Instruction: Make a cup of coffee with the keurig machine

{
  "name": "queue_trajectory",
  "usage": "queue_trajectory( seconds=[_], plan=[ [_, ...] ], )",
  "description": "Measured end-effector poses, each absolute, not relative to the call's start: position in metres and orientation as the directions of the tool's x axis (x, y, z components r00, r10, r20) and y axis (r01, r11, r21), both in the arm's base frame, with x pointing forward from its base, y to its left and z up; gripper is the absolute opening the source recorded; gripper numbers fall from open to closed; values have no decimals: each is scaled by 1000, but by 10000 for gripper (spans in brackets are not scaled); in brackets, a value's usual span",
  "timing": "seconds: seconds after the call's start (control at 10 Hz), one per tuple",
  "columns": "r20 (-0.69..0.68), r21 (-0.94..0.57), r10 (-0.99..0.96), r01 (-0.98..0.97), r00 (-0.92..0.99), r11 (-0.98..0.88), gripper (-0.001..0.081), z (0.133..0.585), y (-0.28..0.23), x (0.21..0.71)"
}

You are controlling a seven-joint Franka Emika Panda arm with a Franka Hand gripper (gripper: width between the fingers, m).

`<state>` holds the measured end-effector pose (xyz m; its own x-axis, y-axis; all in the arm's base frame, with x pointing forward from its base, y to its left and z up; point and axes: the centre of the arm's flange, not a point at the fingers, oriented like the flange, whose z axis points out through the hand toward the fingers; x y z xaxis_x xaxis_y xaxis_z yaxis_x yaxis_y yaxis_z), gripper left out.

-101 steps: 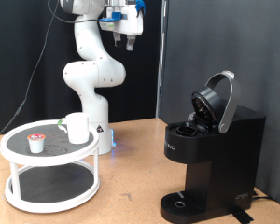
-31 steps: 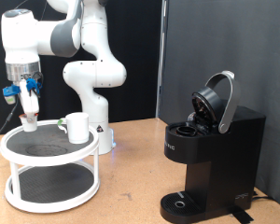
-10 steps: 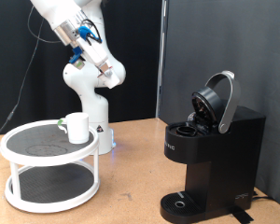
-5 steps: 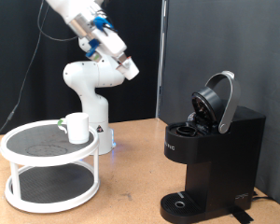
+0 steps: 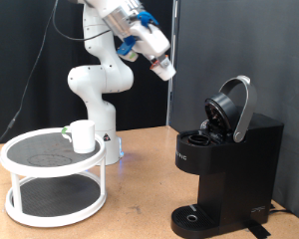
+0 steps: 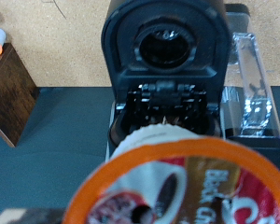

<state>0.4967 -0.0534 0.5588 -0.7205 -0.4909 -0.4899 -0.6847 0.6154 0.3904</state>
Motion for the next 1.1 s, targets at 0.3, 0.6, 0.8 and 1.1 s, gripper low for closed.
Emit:
queue_trajectory(
  seconds=[0.3, 0.6, 0.8, 1.1],
  plan=[
    [-487, 371, -504, -691, -713, 620, 378, 562, -30, 511],
    [-477, 369, -527, -705, -703, 606, 378, 559, -26, 511],
    [-440, 370, -561, -711, -701, 598, 378, 550, -12, 513],
    [-398, 360, -602, -721, -692, 591, 378, 531, 12, 515]
  ],
)
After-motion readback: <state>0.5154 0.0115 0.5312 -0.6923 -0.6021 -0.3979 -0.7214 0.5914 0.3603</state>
